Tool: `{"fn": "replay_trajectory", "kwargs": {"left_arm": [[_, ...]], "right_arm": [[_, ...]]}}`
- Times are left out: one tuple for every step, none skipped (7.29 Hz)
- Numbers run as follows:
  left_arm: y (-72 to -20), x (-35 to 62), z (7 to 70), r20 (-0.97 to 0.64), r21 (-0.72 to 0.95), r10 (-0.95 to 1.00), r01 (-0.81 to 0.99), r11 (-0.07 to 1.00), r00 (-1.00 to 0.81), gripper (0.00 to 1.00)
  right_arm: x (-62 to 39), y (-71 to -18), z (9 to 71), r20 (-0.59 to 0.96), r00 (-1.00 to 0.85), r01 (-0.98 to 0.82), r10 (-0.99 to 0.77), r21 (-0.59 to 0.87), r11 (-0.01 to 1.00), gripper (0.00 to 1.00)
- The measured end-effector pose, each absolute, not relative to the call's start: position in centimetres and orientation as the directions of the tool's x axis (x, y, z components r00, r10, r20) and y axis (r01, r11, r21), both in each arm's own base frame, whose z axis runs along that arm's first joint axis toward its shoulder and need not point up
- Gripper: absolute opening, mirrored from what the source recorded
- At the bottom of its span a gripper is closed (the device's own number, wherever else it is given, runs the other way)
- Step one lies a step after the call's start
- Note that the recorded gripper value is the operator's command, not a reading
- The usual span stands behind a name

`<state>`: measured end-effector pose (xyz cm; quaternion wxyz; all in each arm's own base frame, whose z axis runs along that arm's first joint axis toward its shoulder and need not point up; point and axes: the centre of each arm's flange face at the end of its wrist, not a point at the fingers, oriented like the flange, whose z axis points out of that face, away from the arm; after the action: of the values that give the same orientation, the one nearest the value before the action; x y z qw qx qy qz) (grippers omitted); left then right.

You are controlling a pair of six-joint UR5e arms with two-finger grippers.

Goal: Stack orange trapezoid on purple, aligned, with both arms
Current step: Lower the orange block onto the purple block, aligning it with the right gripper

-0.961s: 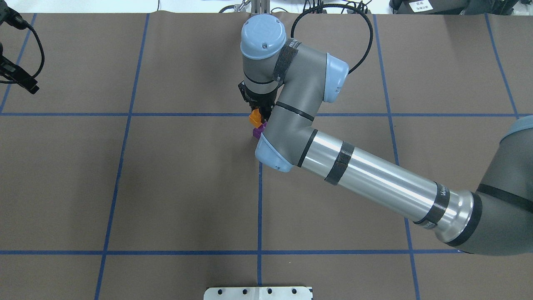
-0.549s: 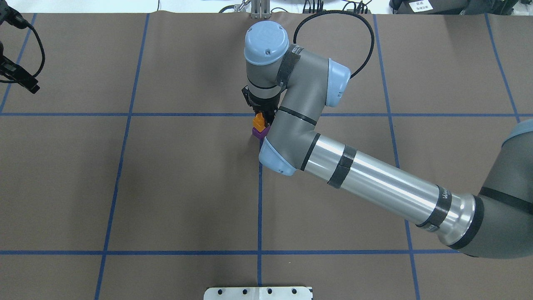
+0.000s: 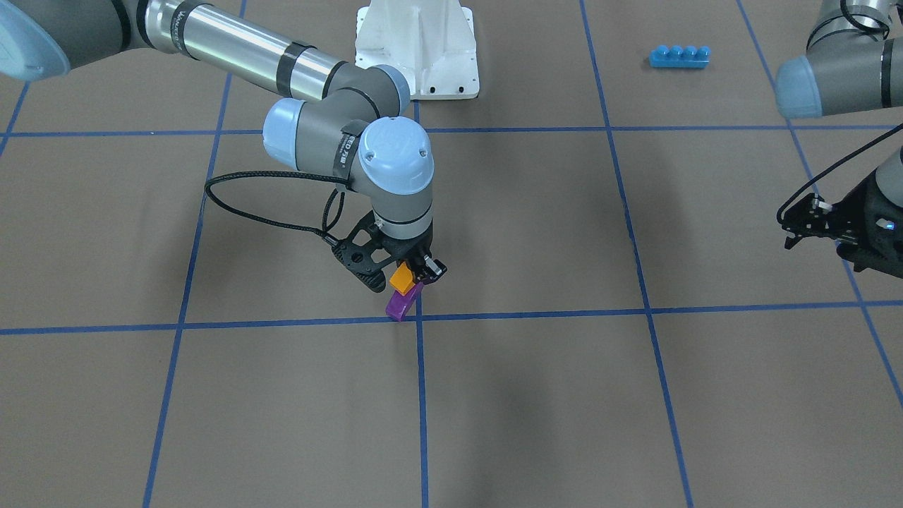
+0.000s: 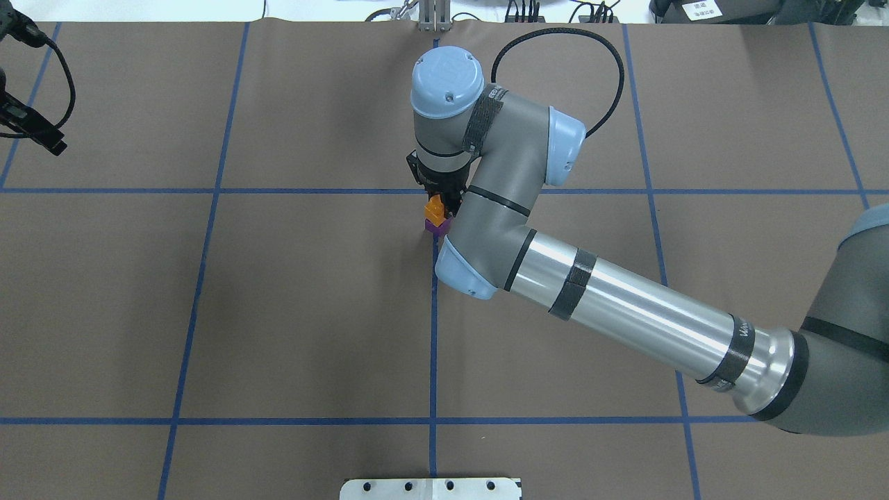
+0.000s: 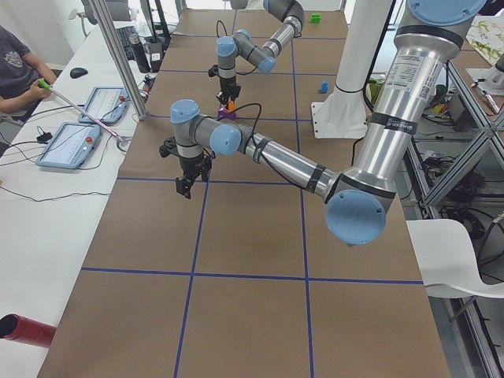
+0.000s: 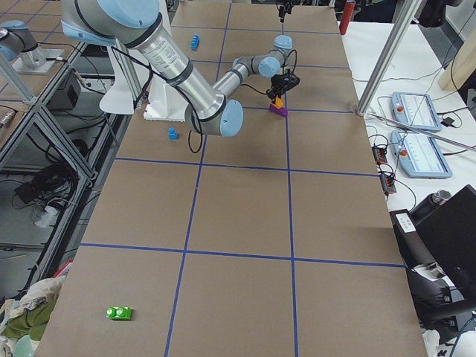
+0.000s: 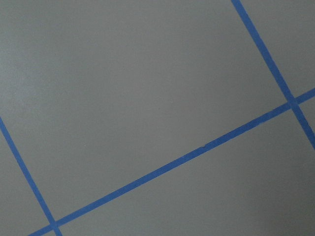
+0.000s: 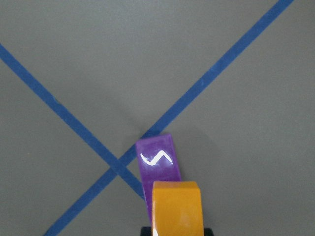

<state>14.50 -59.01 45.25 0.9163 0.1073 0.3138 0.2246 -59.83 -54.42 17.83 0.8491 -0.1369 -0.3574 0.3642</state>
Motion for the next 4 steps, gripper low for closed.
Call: {"fn": "replay_trajectory", "kwargs": {"left_arm": [[-59.01,14.5,45.25,-0.527,0.338,0.479,-0.344,0.876,0.702,1.0],[-59.01,14.5,45.25,-0.527,0.337,0.479,-0.344,0.876,0.702,1.0],[-59.01,14.5,45.25,-0.527,0.337,0.478,-0.344,0.876,0.702,1.0],[-59.01,14.5,45.25,-0.527,0.337,0.479,-0.344,0.876,0.702,1.0]], "right_arm": [[-60.03,-54.2,17.96,0.508,0.483,-0.518,0.713,-0.49,0.701,0.0],[-60.28,-53.95,18.0,0.511,0.487,-0.516,0.708,-0.486,0.705,0.0],[-60.44,-53.8,17.92,0.516,0.488,-0.516,0.704,-0.481,0.709,0.79],[-60.45,-53.81,17.79,0.52,0.488,-0.515,0.701,-0.477,0.712,1.0]]}}
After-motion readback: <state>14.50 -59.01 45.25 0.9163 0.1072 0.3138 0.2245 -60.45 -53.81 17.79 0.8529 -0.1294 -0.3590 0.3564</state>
